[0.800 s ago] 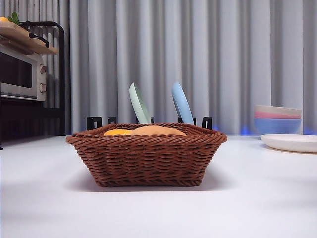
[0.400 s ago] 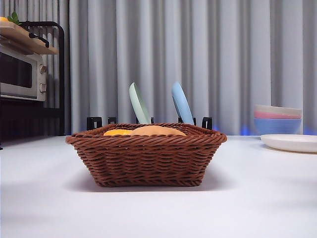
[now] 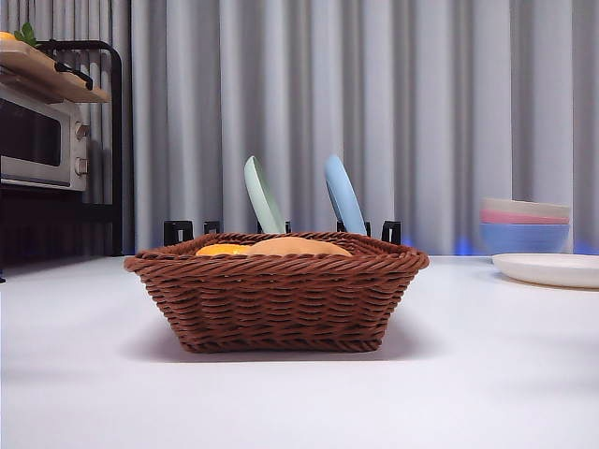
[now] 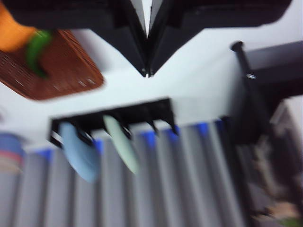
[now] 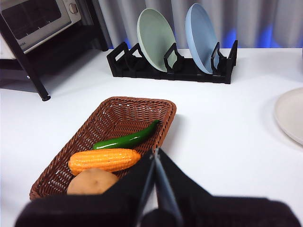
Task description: Pick up the basket,pick up the corn from the table,pick up the potato from the table,pick up the cucumber from the table,put all items into the basket
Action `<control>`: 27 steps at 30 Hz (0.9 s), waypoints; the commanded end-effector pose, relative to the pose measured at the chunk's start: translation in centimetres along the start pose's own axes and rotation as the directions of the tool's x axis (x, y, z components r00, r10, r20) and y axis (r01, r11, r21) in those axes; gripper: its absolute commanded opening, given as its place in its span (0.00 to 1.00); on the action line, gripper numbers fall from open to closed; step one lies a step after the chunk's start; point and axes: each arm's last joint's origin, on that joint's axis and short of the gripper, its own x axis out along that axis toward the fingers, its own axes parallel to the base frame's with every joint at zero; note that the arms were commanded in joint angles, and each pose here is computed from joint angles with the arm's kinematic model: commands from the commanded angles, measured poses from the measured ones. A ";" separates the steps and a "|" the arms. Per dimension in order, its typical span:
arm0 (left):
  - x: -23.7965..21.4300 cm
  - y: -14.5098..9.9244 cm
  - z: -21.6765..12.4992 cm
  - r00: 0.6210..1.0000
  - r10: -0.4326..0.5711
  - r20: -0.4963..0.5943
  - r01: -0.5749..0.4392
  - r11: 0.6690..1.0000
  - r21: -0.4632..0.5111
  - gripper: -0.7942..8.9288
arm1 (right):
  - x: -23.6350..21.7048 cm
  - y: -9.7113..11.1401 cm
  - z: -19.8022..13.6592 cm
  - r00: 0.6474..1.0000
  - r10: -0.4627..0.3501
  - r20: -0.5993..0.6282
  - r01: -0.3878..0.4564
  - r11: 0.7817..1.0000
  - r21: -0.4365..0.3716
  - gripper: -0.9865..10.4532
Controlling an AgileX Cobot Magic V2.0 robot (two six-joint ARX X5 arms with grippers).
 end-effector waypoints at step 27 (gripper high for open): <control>2.4 1.0 -13.3 0.992 0.077 -0.099 -0.074 0.997 0.039 0.08 | 0.1 0.0 -0.3 1.000 -0.003 -0.005 0.003 1.000 0.007 0.09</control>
